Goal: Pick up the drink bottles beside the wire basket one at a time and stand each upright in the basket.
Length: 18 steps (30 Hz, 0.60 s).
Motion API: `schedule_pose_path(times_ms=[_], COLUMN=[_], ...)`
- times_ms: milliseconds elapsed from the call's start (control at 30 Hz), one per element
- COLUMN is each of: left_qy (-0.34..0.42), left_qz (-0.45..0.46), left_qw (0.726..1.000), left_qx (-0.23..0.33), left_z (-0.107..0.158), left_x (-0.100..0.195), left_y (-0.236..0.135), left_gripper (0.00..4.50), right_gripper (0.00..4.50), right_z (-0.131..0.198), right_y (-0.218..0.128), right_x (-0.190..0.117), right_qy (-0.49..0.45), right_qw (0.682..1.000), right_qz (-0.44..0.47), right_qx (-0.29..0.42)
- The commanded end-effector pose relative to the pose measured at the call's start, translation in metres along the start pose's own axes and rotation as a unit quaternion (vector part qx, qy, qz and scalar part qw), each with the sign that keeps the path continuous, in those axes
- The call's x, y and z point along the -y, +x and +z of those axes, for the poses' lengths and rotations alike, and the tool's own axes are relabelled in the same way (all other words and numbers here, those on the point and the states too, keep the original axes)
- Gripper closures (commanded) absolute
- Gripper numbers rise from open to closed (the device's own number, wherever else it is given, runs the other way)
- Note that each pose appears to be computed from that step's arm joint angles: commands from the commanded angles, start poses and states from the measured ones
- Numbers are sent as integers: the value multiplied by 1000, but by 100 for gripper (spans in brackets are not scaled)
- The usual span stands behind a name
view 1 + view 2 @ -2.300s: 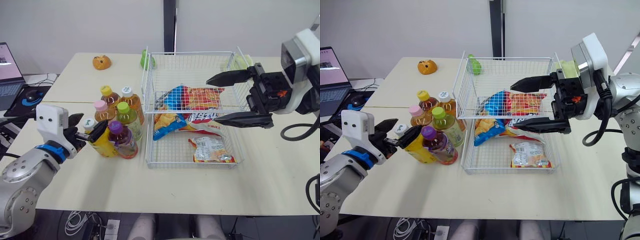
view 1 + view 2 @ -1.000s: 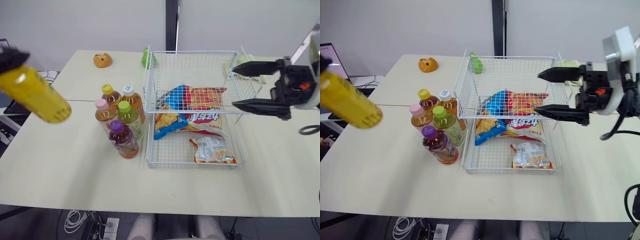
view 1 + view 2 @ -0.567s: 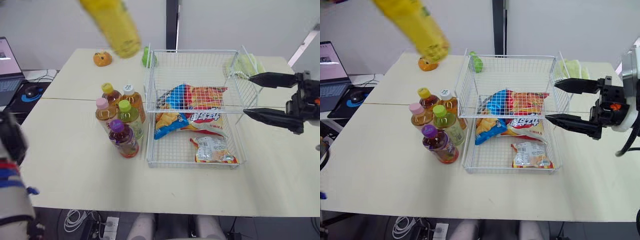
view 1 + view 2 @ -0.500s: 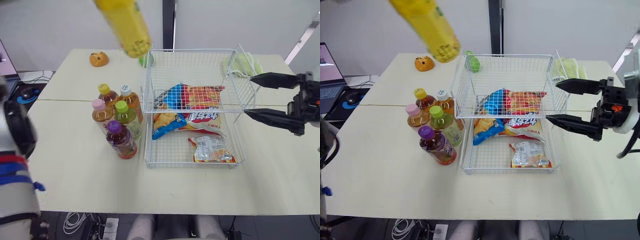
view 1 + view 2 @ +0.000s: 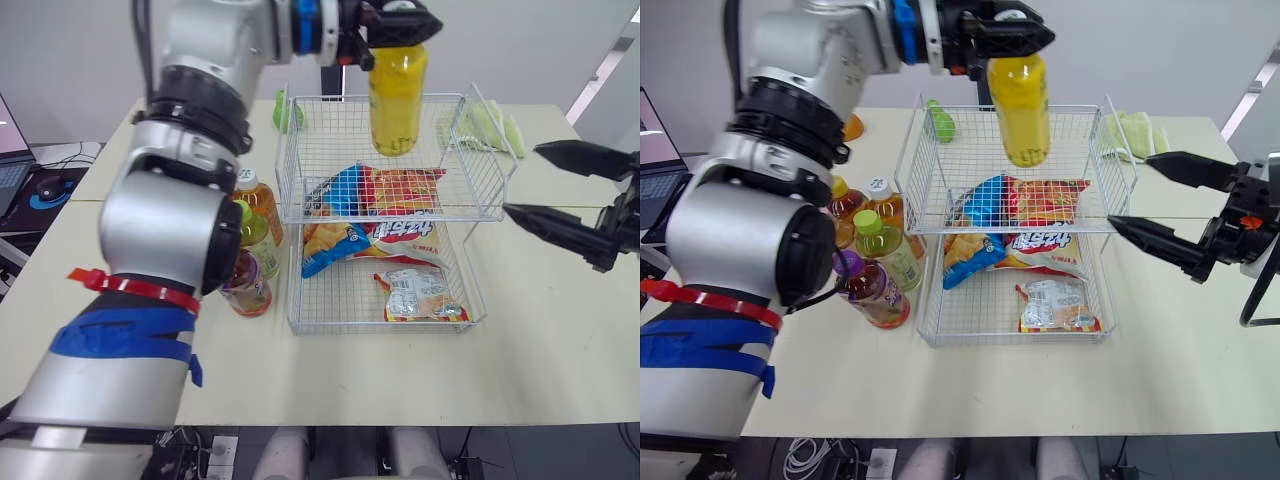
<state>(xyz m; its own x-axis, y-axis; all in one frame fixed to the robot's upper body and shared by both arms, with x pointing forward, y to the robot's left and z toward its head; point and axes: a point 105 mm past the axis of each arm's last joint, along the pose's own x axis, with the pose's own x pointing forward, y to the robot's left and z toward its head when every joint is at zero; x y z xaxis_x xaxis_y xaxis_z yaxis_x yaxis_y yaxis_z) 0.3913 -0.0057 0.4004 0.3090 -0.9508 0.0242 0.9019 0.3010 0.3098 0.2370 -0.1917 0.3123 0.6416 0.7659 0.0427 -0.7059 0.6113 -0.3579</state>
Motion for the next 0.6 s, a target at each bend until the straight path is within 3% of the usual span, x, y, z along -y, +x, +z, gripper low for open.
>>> schedule_pose_path(times_ms=[33,267,500,600], left_qy=[41,9,6,4], left_qz=[34,51,36,40], left_qw=[997,997,999,999], left_qx=[56,59,28,23], left_z=[38,31,15,11], left_x=[2,6,13,14], left_y=[15,35,44,48], left_gripper=[312,312,312,212], right_gripper=[0,0,0,0], right_z=[12,14,16,17], right_y=[-4,-9,-11,-10], right_x=[-8,-7,1,4], right_qy=[-22,-23,-32,-36], right_qw=[1000,999,996,995], right_qz=[-11,-41,-77,-85], right_qx=[18,18,25,29])
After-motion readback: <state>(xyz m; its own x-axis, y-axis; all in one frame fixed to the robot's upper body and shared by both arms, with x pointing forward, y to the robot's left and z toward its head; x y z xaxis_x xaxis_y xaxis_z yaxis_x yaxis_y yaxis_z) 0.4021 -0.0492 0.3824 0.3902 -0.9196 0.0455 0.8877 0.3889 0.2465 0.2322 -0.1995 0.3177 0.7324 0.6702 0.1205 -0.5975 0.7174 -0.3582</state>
